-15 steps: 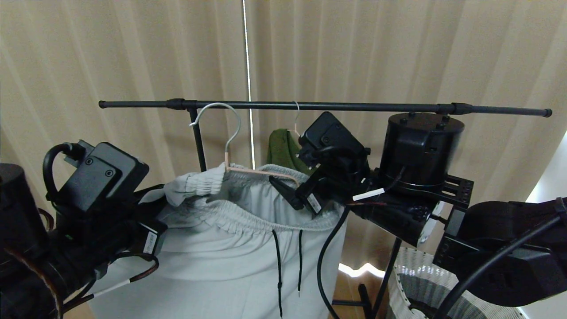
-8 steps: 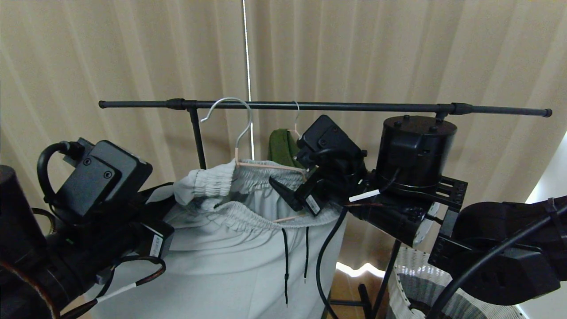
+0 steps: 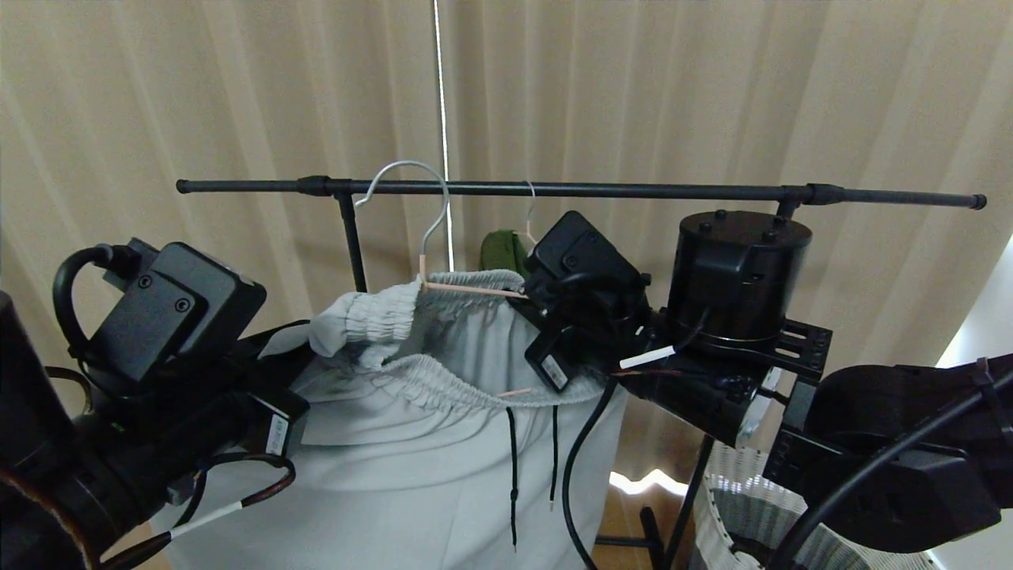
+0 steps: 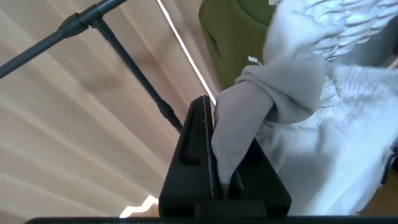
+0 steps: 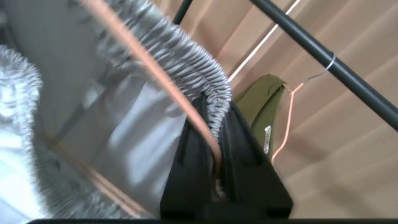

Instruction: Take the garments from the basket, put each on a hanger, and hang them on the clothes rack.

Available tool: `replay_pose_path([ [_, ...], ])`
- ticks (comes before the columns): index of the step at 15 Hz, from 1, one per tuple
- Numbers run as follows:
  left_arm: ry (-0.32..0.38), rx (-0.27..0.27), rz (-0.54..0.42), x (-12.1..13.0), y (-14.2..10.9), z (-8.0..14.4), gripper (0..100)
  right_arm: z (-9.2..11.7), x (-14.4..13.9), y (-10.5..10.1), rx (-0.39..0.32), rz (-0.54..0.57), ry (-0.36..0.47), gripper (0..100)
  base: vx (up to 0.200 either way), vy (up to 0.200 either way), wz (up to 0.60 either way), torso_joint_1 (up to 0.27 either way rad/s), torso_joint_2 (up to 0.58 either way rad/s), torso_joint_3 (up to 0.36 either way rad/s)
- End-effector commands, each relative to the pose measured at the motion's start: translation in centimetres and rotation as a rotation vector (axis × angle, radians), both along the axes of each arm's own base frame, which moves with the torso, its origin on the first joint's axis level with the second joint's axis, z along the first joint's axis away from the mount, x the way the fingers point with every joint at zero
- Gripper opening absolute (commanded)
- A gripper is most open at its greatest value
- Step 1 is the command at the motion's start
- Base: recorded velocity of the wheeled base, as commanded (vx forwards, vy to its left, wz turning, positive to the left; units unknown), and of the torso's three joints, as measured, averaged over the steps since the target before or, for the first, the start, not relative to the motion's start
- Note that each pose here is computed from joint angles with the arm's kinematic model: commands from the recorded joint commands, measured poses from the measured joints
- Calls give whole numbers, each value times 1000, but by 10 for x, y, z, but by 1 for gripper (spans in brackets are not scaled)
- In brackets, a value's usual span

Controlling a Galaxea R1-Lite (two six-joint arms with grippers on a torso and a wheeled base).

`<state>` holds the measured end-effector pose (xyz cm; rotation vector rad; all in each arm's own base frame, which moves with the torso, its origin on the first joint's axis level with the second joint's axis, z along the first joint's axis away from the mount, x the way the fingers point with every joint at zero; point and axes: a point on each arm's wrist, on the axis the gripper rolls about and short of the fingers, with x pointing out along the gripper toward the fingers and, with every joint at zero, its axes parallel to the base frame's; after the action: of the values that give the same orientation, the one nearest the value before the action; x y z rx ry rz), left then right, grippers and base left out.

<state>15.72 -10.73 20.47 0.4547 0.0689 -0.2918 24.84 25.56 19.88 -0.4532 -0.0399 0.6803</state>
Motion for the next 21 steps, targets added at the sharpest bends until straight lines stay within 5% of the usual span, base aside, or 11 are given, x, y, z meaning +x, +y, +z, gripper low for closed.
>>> replay_pose_path([
  [1, -1, 0, 4, 0, 1, 0, 0, 0, 0, 0, 0, -1, 0, 0, 0, 0, 0, 0, 0, 0],
  [7, -21, -17, 7, 0, 1, 1, 0, 2, -2, -2, 5, -3, -5, 0, 0, 0, 0, 0, 0, 0],
  [8, -22, -15, 7, 1, 1, 1, 100, 3, -2, -2, 6, -3, -6, 0, 0, 0, 0, 0, 0, 0],
  [12, -23, -23, -14, -2, 2, 1, 100, 5, -3, -10, 6, -38, -9, 0, 0, 0, 0, 0, 0, 0],
  [21, -25, -110, -53, -24, 18, -2, 100, 26, -11, -80, 33, -214, -44, 0, 0, 0, 0, 0, 0, 0],
])
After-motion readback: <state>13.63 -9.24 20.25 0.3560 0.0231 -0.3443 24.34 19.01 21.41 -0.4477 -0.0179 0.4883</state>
